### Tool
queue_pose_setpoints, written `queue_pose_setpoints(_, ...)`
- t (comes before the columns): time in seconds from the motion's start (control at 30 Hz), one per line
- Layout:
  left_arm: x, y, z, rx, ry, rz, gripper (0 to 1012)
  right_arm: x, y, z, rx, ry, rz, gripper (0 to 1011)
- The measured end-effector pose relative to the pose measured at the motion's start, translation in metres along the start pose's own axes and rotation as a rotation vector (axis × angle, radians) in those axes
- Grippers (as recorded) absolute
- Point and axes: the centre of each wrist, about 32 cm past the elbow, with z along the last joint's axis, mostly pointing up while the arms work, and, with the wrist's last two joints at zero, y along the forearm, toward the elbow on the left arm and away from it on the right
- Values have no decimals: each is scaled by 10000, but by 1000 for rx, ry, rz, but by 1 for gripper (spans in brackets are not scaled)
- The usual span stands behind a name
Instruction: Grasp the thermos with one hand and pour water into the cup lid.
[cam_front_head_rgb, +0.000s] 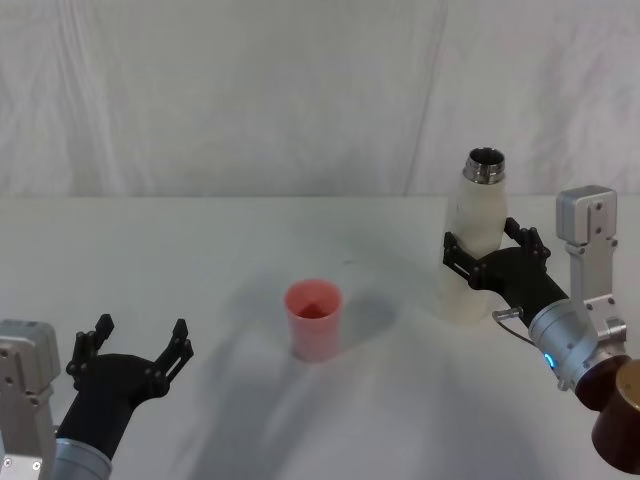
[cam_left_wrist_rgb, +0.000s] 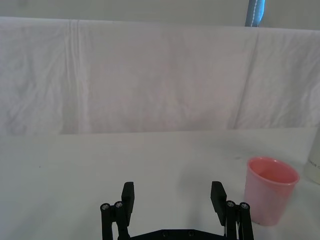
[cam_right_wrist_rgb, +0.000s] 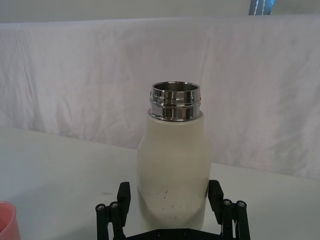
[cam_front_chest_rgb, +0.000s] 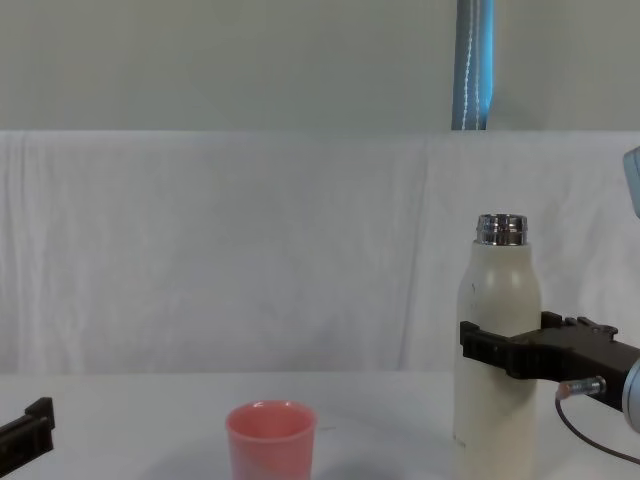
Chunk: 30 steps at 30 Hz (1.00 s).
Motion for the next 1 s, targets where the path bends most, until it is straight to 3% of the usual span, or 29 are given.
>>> queue_pose_setpoints(0.4,0,0,0,0,0,0,1001,42,-71,19,2,2,-12,1001)
queue_pose_setpoints(1.0,0,0,0,0,0,0,1001,40,-252,23,0,25,-24,1001)
